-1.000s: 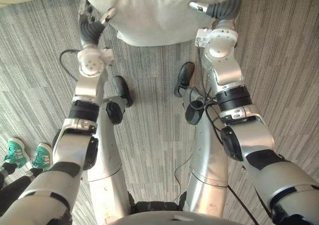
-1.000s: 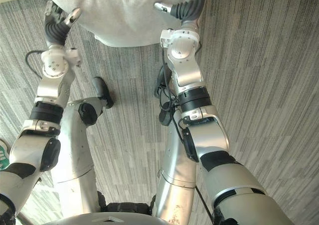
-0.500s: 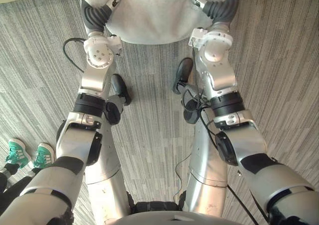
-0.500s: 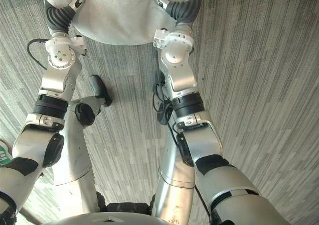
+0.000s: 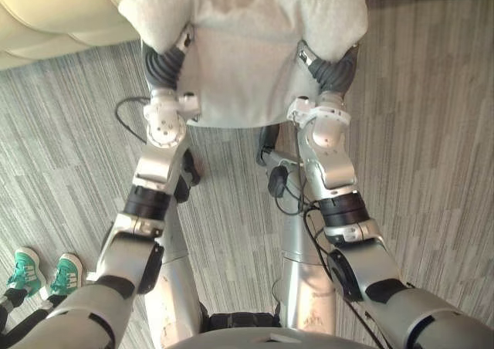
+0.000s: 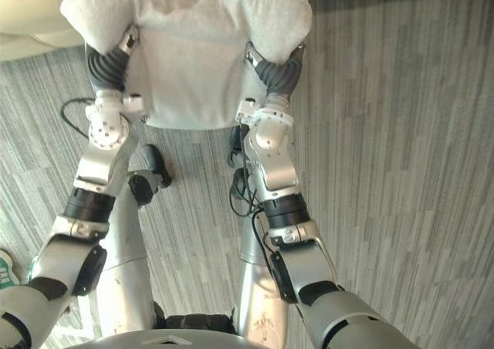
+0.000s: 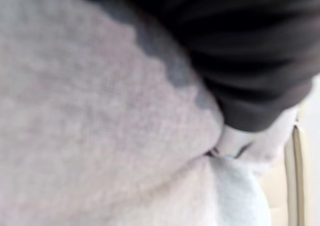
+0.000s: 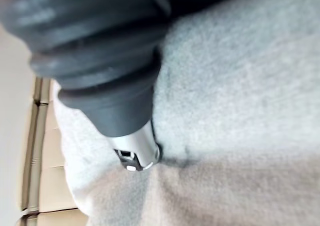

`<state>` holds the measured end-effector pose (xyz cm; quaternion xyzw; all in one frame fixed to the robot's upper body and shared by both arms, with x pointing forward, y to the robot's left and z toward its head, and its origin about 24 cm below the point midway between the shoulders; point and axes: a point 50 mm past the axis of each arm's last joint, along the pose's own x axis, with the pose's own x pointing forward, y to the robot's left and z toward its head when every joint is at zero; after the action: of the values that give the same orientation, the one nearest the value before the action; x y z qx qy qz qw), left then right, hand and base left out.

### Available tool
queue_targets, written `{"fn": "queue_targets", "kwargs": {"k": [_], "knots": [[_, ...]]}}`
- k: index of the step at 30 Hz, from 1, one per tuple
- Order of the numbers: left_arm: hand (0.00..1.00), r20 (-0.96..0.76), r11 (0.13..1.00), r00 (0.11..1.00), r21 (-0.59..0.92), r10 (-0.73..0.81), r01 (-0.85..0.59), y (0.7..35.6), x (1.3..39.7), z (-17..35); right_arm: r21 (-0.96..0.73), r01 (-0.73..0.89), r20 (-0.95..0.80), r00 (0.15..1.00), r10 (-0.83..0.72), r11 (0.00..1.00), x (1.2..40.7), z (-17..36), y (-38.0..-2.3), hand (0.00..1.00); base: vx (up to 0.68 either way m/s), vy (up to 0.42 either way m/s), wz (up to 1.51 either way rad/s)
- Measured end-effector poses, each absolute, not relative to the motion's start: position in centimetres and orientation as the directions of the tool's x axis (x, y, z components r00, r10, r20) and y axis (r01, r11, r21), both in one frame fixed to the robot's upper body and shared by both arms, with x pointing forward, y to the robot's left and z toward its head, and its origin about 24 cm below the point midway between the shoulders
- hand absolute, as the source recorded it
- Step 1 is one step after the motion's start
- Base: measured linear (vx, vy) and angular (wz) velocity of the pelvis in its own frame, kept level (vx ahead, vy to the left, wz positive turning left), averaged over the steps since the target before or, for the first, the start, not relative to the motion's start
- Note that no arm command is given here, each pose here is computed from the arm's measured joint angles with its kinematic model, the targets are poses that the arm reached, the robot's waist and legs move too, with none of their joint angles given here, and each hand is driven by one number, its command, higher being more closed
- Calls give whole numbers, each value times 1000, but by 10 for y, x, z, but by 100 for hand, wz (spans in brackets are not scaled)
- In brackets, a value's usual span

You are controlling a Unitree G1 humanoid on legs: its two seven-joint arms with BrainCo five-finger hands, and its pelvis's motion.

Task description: Pick up cushions and gather them together orderly.

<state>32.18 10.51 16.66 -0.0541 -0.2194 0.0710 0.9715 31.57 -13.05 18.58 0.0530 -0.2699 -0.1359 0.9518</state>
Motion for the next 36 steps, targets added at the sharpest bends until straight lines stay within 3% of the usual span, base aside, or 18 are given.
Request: {"fn": "queue_targets", "kwargs": {"k": [6, 14, 28, 36], "knots": [[100, 277, 978, 943, -148, 184, -148, 115, 279, 106, 76, 181, 412, 890, -196, 981, 273, 131, -129, 100, 164, 9, -8], [100, 172, 974, 966, -154, 194, -168, 129, 234, 72, 2, 92, 349, 933, -87, 996, 235, 103, -125, 100, 126, 31, -6], [100, -67, 979, 989, -147, 130, -139, 124, 201, 19, -103, 85, 124, 990, -72, 991, 218, 48, -136, 100, 20, 3, 9], [100, -126, 976, 984, -162, 125, -145, 120, 192, 9, -97, 97, 144, 986, -83, 991, 223, 53, -138, 100, -13, -84, -8]]}}
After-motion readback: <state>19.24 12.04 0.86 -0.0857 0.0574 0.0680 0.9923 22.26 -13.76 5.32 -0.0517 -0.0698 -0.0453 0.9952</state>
